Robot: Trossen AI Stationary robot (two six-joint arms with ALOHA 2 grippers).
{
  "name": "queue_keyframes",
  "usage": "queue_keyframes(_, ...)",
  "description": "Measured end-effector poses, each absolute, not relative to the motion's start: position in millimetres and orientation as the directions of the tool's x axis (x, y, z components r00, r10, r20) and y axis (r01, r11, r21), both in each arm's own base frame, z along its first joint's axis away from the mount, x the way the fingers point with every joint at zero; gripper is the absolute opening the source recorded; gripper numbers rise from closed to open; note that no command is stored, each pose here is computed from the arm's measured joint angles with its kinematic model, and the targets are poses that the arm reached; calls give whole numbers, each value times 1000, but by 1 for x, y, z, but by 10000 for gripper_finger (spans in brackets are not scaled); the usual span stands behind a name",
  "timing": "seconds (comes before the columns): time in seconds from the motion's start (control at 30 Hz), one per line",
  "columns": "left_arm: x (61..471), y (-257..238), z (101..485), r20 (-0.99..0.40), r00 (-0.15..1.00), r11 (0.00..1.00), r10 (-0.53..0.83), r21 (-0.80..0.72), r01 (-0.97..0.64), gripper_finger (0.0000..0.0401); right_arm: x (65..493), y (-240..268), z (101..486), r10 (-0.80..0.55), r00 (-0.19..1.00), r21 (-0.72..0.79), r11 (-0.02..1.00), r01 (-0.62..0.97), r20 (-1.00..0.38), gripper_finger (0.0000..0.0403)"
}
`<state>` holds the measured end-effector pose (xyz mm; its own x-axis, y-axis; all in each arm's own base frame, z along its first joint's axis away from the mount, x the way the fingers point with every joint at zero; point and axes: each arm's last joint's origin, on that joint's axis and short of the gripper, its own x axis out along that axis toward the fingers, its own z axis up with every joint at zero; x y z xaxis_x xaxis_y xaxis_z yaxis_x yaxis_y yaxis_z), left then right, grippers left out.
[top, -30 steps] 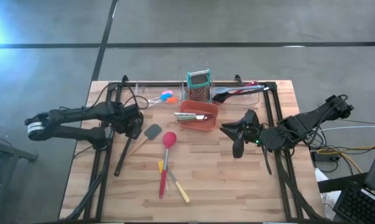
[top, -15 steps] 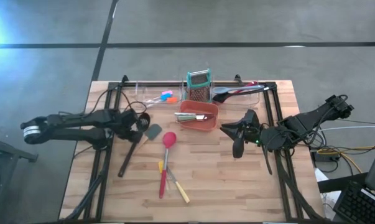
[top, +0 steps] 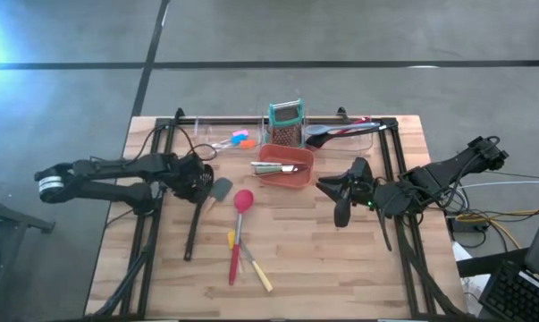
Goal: Pick & Place Kitchen Items
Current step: Put the black serving spoon into the right transparent bin
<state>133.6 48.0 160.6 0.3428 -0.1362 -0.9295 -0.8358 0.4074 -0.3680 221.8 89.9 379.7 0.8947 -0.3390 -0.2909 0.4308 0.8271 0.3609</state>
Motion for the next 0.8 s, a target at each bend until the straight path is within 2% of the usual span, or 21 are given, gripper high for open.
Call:
queue_keyframes(0.3,141,48,183,-935,343,423,-95,-350,-836,161,222,90,380,-339,895,361,827,430,-291,74)
queue_keyframes(0.8,147,33,178,-962,268,425,-46,-262,-867,161,222,90,380,-339,894,353,831,430,-292,61)
